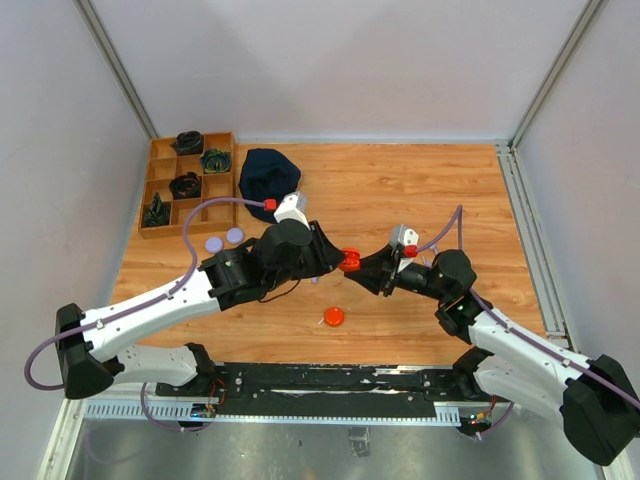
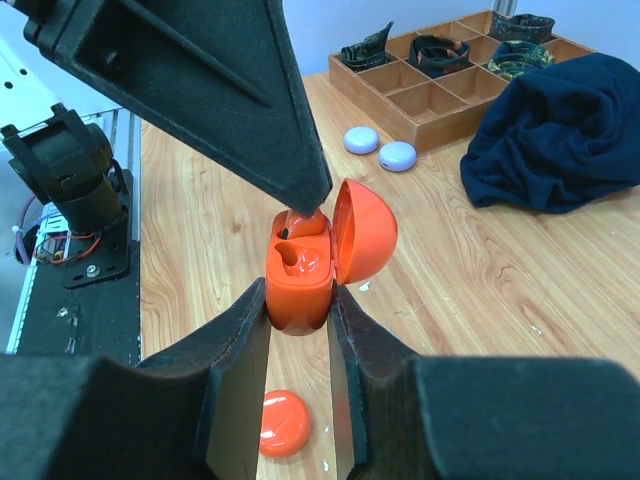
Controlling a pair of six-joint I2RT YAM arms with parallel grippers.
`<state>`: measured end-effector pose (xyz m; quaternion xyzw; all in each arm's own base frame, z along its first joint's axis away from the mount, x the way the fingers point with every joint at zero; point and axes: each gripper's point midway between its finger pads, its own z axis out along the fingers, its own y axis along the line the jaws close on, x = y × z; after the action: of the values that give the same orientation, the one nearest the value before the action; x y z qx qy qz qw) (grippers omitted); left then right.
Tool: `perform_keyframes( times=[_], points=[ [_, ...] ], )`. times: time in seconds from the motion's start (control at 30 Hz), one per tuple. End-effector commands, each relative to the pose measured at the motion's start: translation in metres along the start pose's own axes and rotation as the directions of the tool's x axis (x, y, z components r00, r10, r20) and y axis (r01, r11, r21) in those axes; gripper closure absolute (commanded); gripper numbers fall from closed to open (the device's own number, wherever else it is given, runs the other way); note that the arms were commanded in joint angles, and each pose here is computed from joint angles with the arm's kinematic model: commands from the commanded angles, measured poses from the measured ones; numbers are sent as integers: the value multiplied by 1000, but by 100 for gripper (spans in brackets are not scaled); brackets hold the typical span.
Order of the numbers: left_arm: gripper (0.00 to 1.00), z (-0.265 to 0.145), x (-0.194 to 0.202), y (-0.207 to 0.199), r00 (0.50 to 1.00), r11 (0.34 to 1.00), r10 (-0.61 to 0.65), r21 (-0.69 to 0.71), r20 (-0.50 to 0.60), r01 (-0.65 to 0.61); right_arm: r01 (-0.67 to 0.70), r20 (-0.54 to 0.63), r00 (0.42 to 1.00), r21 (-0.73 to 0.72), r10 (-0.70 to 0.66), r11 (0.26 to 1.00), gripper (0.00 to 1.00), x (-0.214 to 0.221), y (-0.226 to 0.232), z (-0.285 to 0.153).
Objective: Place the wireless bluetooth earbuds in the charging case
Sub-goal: Place the earbud in the charging case, then pick up the earbud from the center of the board.
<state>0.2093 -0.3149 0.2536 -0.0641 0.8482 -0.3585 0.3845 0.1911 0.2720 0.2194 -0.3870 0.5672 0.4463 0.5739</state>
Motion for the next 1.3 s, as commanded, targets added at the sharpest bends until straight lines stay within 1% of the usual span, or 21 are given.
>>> perform_keyframes(
  times=[0.0,0.1,0.23,0.33,0.47,0.57,0.77,0.97,1.1,1.2,1.27],
  points=[
    [68,-13,-19,10,997,999,20,-48,71,-16,54,64,996,52,-58,997,92,-22,-12,-3],
    [60,-17,-27,26,992,992,52,-118,115,-38,56,51,997,68,-59,996,92,-17,-14,-4],
    [50,-20,-37,54,980,967,108,-244,165,-66,68,22,997,89,-70,994,92,-10,-18,-7],
    [44,-18,-43,76,973,940,151,-330,175,-87,81,4,997,103,-82,991,92,-5,-20,-10],
    [40,-10,-51,109,968,895,196,-432,155,-112,88,-11,996,112,-87,990,92,0,-21,-12],
    [38,-1,-52,137,972,859,207,-497,111,-126,94,-21,996,117,-92,989,92,4,-21,-14],
    [37,19,-55,201,982,781,185,-612,42,-121,108,-43,994,128,-103,986,92,16,-23,-18],
    [36,48,-60,247,994,763,105,-640,-21,-94,119,-55,992,132,-112,984,92,25,-23,-22],
    [35,60,-67,269,986,702,147,-693,-81,-162,110,-53,993,136,-103,985,92,32,-22,-24],
    [36,69,-66,282,971,656,171,-716,-167,-239,107,-55,993,140,-100,984,92,35,-22,-26],
    [38,72,-62,291,953,617,179,-726,-245,-303,107,-53,993,138,-101,985,92,34,-21,-26]
  ],
)
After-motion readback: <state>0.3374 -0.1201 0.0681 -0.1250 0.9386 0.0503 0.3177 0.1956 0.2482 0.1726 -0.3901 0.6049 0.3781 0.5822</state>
